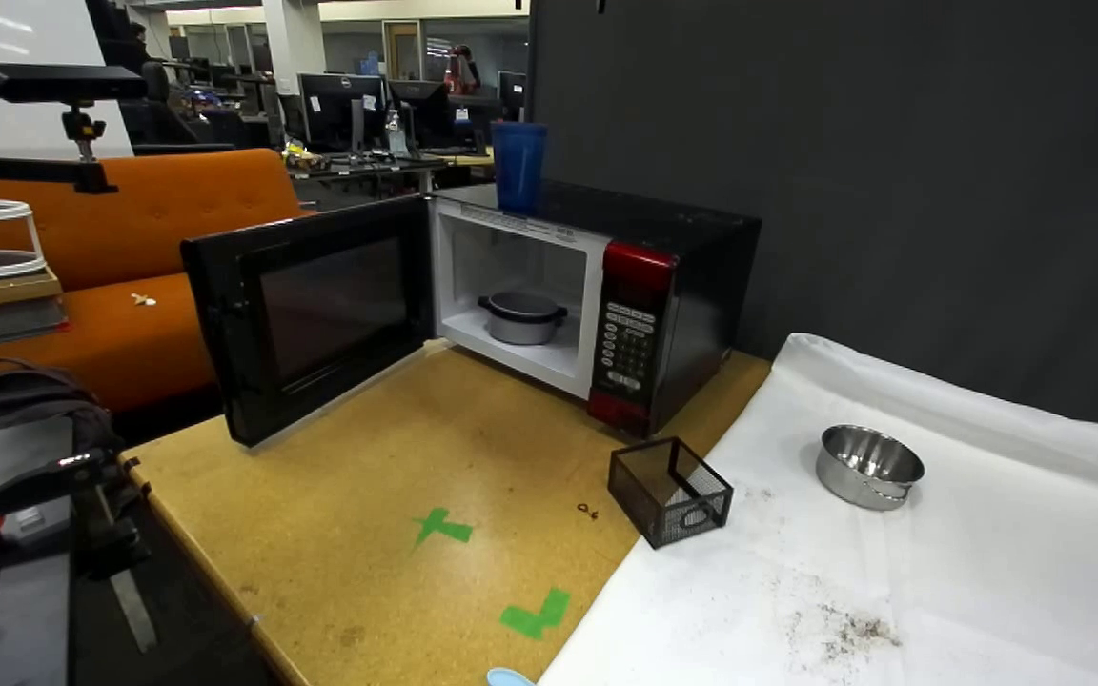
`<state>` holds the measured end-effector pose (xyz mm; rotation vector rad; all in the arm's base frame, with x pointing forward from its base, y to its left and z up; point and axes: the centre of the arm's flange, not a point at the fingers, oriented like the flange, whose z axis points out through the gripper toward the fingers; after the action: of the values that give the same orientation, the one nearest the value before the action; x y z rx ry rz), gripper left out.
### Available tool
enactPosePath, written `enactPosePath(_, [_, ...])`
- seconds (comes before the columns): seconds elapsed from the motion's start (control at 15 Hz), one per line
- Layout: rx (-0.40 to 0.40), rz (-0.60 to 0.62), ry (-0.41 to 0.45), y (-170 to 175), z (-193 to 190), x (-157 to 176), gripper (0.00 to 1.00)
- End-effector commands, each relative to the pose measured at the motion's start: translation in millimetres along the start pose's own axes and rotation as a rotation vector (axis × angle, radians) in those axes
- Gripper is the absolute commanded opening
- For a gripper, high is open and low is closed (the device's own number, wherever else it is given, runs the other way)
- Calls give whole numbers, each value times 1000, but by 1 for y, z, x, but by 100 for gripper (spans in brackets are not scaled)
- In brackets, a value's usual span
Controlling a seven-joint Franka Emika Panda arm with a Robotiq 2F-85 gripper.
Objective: Pick up the marker and put it in the cup
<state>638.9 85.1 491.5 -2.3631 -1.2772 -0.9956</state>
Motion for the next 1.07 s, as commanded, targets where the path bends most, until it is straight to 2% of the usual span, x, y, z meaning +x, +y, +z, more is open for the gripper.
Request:
enactPosePath(0.0, [-28,2,-69,0,-41,-4,100])
enactPosePath(0.47, [-56,58,-240,-1,-66,-47,100])
enactPosePath(1.0, [-37,110,-358,-12,-74,-87,100])
